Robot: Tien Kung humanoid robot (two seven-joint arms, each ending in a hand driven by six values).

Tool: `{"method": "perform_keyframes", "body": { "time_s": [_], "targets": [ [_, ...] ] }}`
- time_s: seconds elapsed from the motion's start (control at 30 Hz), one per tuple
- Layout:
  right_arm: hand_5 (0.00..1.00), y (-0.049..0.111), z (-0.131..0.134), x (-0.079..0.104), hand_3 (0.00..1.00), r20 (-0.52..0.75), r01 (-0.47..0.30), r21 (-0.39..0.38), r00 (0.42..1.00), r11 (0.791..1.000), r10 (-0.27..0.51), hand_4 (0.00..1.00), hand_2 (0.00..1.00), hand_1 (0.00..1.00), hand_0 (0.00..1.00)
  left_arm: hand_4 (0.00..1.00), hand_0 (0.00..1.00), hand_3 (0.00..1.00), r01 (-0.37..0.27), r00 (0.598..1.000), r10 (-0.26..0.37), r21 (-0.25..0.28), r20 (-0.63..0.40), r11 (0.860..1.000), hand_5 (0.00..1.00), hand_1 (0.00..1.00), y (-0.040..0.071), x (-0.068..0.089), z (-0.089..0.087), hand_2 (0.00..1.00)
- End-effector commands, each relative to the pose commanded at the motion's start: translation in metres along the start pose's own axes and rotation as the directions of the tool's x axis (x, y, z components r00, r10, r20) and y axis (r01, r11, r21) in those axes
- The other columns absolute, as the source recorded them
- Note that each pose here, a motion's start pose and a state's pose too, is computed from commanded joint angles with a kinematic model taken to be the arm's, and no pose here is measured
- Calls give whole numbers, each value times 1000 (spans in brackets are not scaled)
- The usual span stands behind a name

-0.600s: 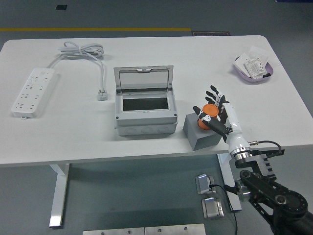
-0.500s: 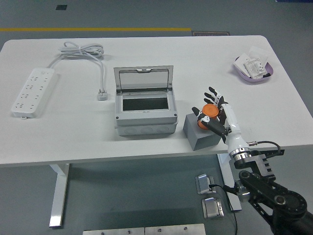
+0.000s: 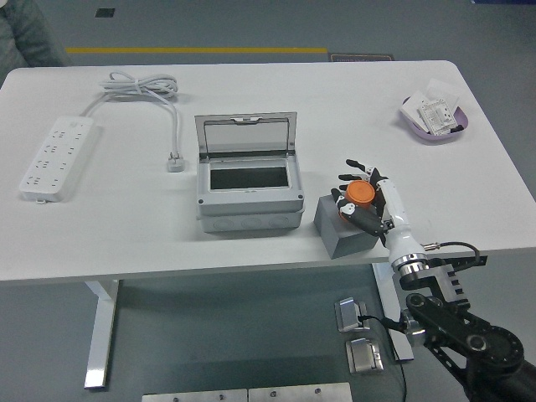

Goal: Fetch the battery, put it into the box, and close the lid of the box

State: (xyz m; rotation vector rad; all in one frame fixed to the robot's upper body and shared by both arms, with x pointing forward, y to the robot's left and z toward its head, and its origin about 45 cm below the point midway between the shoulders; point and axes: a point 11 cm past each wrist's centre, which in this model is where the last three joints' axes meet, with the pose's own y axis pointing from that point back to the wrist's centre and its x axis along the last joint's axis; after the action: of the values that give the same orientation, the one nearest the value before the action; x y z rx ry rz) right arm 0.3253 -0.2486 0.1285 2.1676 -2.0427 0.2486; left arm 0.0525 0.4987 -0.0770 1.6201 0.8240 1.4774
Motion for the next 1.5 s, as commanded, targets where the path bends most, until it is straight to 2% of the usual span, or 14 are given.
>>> {"method": "perform_keyframes", "body": {
  "time_s": [0.17,0.2,0.37,0.4,0.57,0.6,0.97,1.0,1.07,1.17,1.2,1.27,1.4,1.5],
  "targets": [
    [2,1,3,-1,731,3,2,-19,1000,1000,-2,305,594,507,419,479,641,564,-3,1000,3,-1,2,1000,25,694,0,2,0,588],
    [2,1,3,-1,706,5,0,-23,1000,1000,0,205,554,494,408,478,641,563,-3,1000,3,-2,3,1000,25,693,0,2,0,587],
    [2,1,5,1,706,7,-12,-34,1000,999,12,205,554,494,408,478,641,563,-4,1000,4,-2,6,1000,25,693,0,2,0,587],
    [2,1,5,1,635,6,-13,-35,1000,999,14,126,503,473,414,478,641,564,-4,1000,4,-2,6,1000,25,693,0,2,0,588],
    [2,-1,5,4,635,0,-34,-30,999,999,34,126,503,473,414,478,641,564,-5,1000,5,-1,7,1000,25,693,0,3,0,588],
    [2,-2,4,4,592,-2,-38,-27,999,999,37,2,488,450,423,475,641,566,-5,1000,5,-1,7,1000,23,693,0,3,0,589],
    [2,-28,-26,12,560,-53,-57,51,997,997,60,2,494,440,411,476,641,567,-10,1000,10,1,11,1000,23,694,0,4,0,590],
    [2,-32,-30,13,557,-62,-55,60,996,997,58,2,506,378,329,477,641,570,-11,1000,11,2,12,1000,21,694,0,5,-1,591],
    [2,-38,-37,12,557,-79,-44,73,996,996,50,2,506,378,329,477,641,570,-12,1000,12,4,12,1000,21,694,0,6,-1,591],
    [2,-49,-50,4,557,-123,-5,93,992,996,16,2,506,378,329,477,641,570,-15,1000,15,7,12,1000,21,694,0,7,-2,591],
    [2,-52,-54,-1,554,-144,14,98,990,995,0,2,506,334,297,478,641,570,-16,1000,16,8,13,1000,23,694,0,8,-2,591],
    [2,-59,-64,-15,554,-193,61,107,980,992,-39,2,506,334,297,478,641,570,-20,1000,20,9,13,1000,23,694,0,10,-2,591],
    [2,-73,-85,-51,549,-317,178,117,939,977,-133,2,503,274,253,481,641,569,-26,1000,26,8,14,1000,28,694,0,14,-1,591],
    [2,-81,-95,-81,549,-425,270,97,881,958,-206,2,503,274,253,481,641,569,-30,999,30,9,14,1000,28,694,0,17,-1,591]
  ]
}}
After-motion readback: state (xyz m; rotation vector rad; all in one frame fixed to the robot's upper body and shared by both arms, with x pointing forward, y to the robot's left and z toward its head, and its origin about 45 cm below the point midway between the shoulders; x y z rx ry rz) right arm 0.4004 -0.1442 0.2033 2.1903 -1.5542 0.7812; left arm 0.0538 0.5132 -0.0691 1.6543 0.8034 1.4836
